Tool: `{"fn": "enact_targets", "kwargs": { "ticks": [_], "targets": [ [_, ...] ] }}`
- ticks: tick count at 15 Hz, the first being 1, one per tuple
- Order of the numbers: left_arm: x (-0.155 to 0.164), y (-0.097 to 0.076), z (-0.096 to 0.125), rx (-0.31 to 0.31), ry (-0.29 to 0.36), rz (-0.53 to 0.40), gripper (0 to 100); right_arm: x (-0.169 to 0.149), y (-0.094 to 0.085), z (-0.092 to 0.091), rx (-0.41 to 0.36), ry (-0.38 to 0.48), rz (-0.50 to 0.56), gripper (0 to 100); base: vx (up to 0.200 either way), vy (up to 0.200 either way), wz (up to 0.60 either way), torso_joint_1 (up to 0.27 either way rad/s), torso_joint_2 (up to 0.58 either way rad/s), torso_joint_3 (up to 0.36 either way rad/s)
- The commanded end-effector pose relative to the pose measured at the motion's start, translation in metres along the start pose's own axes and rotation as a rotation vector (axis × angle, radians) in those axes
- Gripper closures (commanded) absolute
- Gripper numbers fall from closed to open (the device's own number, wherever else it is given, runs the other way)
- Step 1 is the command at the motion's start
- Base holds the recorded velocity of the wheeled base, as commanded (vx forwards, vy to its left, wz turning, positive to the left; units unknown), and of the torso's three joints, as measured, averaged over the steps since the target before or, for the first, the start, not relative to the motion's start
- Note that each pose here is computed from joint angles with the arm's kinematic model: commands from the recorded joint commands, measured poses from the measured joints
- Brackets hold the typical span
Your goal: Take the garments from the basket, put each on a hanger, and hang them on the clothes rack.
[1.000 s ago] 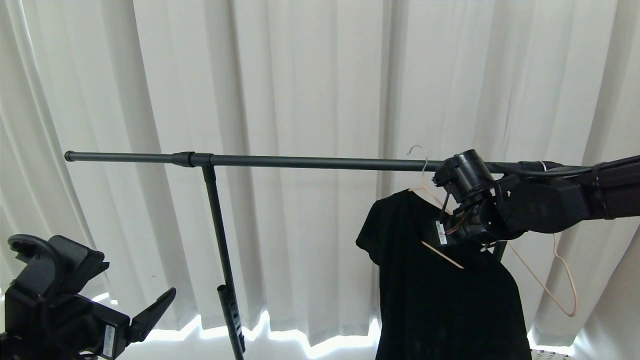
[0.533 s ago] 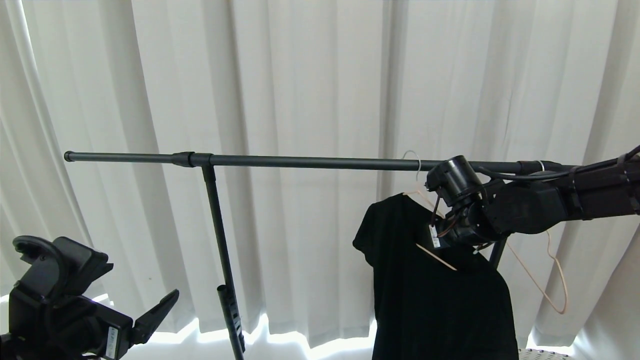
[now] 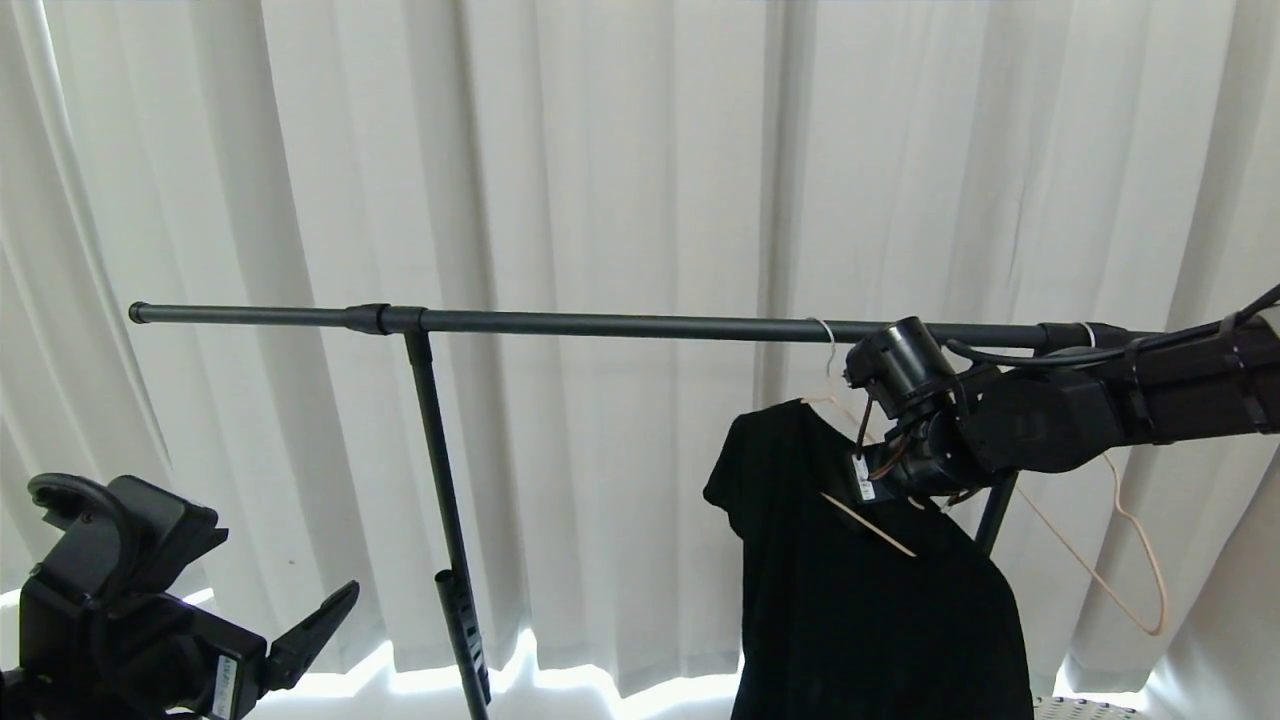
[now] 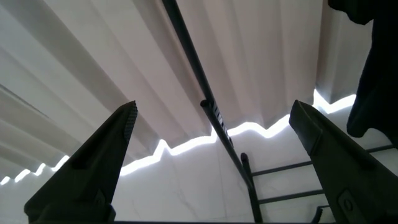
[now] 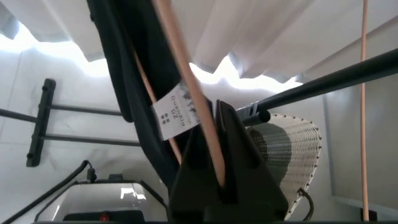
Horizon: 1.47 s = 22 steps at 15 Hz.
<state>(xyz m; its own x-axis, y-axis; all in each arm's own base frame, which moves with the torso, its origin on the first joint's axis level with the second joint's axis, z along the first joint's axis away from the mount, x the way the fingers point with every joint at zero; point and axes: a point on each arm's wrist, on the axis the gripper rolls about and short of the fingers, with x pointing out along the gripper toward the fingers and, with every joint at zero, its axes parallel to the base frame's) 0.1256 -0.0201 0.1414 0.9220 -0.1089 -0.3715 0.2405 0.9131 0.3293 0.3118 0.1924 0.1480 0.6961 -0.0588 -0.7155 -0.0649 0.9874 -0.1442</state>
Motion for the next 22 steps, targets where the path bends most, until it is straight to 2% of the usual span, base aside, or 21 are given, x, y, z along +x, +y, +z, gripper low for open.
{"fn": "enact_targets", "kwargs": {
  "ticks": [1,3,6,10,12,13,14,16,19,22],
  "targets": [
    [0.0,0.0,0.0,-0.001,-0.001,0.0,0,-0.001,0.0,0.001,0.007,-0.007,0.003,0,0.0,0.0,0.0,0.0,0.0,0.0],
    [0.0,0.0,0.0,-0.004,-0.001,0.0,0,-0.01,-0.002,0.005,0.018,-0.031,0.009,0,0.0,0.0,0.0,0.0,0.0,0.0],
    [0.0,0.001,-0.001,-0.008,0.005,0.006,0,-0.046,-0.009,0.013,0.063,-0.103,0.051,0,0.0,0.0,0.0,0.0,0.0,0.0],
    [-0.001,0.002,0.0,-0.03,-0.003,0.013,0,-0.12,-0.039,0.013,0.188,-0.177,0.103,0,0.0,0.0,0.0,0.0,0.0,0.0],
    [-0.001,0.002,0.001,-0.035,-0.006,0.016,0,-0.143,-0.06,-0.004,0.122,-0.134,0.057,0,0.0,0.0,0.0,0.0,0.0,0.0],
    [-0.001,0.002,0.002,-0.035,-0.011,0.017,0,-0.162,-0.079,-0.024,0.001,-0.045,-0.015,0,0.0,0.0,0.0,0.0,0.0,0.0],
    [-0.001,0.003,0.003,-0.035,-0.014,0.018,0,-0.175,-0.093,-0.034,-0.063,-0.004,-0.061,0,0.0,0.0,0.0,0.0,0.0,0.0],
    [0.0,0.003,0.004,-0.035,-0.014,0.018,0,-0.185,-0.104,-0.041,-0.064,-0.031,-0.113,0,0.0,0.0,0.0,0.0,0.0,0.0],
    [-0.001,0.003,0.004,-0.032,-0.018,0.023,0,-0.185,-0.111,-0.054,-0.071,-0.043,-0.237,0,-0.2,0.0,0.0,0.006,0.0,0.001],
    [0.0,0.005,0.007,-0.036,-0.023,0.033,0,-0.186,-0.114,-0.059,-0.053,-0.078,-0.229,0,-0.2,0.0,0.0,-0.006,0.0,0.002]
  ]
}}
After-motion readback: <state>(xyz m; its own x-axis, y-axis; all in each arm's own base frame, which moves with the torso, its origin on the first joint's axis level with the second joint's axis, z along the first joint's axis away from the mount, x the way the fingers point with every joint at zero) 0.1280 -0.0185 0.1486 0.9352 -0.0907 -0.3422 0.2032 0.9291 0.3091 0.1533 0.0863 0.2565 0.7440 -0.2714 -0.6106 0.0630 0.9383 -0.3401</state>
